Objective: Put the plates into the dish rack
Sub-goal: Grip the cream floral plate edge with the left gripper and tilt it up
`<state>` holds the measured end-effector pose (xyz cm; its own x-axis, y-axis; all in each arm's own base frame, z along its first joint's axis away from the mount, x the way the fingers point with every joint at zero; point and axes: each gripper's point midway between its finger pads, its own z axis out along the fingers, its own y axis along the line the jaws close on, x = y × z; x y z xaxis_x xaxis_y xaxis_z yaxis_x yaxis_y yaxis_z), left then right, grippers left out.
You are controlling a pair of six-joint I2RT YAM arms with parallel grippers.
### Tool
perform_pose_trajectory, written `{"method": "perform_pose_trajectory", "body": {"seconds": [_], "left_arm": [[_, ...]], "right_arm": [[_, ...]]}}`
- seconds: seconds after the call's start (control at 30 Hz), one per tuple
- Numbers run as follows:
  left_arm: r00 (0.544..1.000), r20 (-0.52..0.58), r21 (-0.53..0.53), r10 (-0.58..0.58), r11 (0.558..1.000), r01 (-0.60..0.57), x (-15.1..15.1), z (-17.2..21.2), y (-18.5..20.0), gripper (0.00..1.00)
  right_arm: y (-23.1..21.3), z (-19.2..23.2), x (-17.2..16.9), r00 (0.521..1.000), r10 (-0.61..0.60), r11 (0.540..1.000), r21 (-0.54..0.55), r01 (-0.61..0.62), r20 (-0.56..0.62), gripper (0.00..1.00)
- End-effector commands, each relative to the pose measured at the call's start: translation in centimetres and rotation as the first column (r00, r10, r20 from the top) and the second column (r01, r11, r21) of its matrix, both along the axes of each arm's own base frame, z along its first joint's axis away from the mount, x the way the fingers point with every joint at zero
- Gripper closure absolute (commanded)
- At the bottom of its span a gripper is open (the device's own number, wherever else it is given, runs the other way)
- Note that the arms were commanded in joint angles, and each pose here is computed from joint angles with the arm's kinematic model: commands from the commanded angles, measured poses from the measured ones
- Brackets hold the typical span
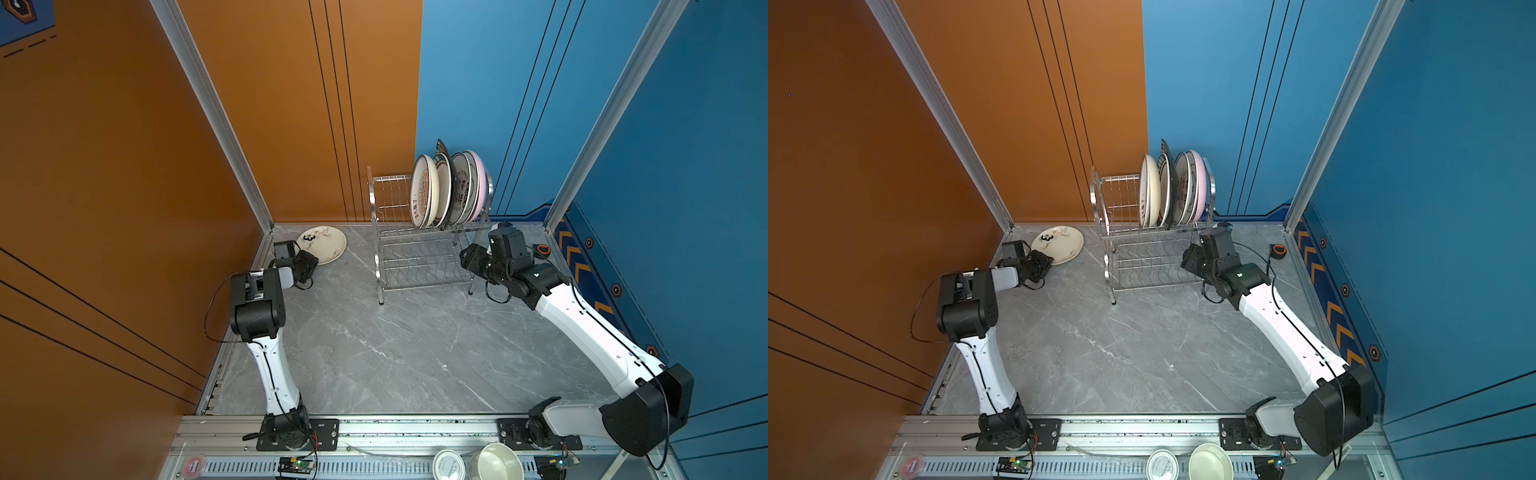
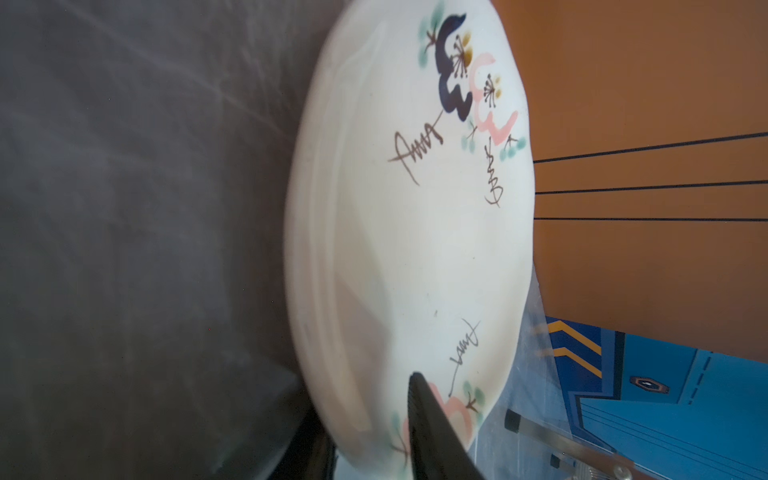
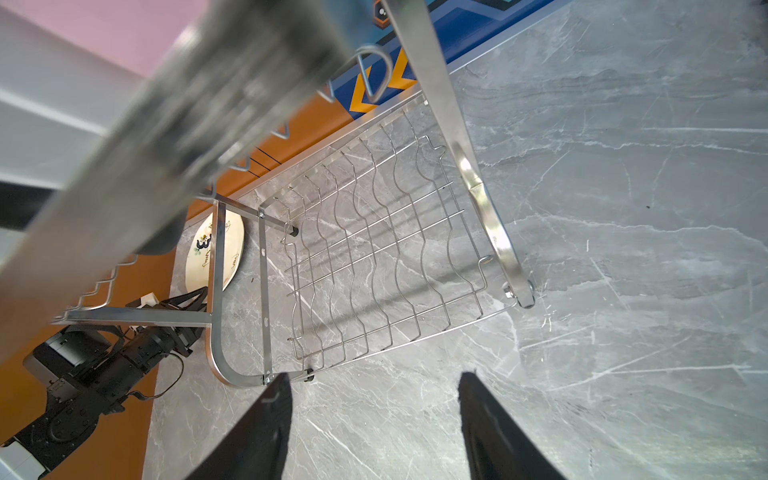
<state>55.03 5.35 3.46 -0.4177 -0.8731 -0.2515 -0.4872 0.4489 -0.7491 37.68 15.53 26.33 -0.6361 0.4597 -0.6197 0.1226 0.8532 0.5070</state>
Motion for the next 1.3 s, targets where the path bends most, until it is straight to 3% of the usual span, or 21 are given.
{"method": "perform_pose_trajectory", "body": {"seconds": [0.0, 0.37, 0.87, 1.27], "left_arm": [[0.996, -0.082, -0.046, 0.020, 0.999, -0.024, -1.5, -3.6, -0.1, 0.76], [0.995, -0.086, -0.080, 0.051, 0.995, -0.057, -1.6, -3.7, 0.5, 1.00], [0.999, 0.037, -0.094, 0.014, 0.995, -0.010, -2.4, 2.7, 0.9, 1.00], [0.999, 0.044, -0.098, -0.031, 0.995, 0.035, -8.3, 6.5, -0.4, 1.00]], "right_arm": [[0.2, 1.4, 0.6, 0.999, 0.007, 1.000, 0.015, -0.007, 0.035, 0.36], [0.2, 1.6, 0.3, 0.999, 0.005, 1.000, 0.019, -0.006, 0.041, 0.36], [1.2, 1.0, -0.4, 0.999, 0.039, 0.998, 0.045, -0.040, 0.027, 0.36], [3.3, -0.4, -0.8, 0.993, 0.121, 0.990, 0.079, -0.120, -0.009, 0.36]]}}
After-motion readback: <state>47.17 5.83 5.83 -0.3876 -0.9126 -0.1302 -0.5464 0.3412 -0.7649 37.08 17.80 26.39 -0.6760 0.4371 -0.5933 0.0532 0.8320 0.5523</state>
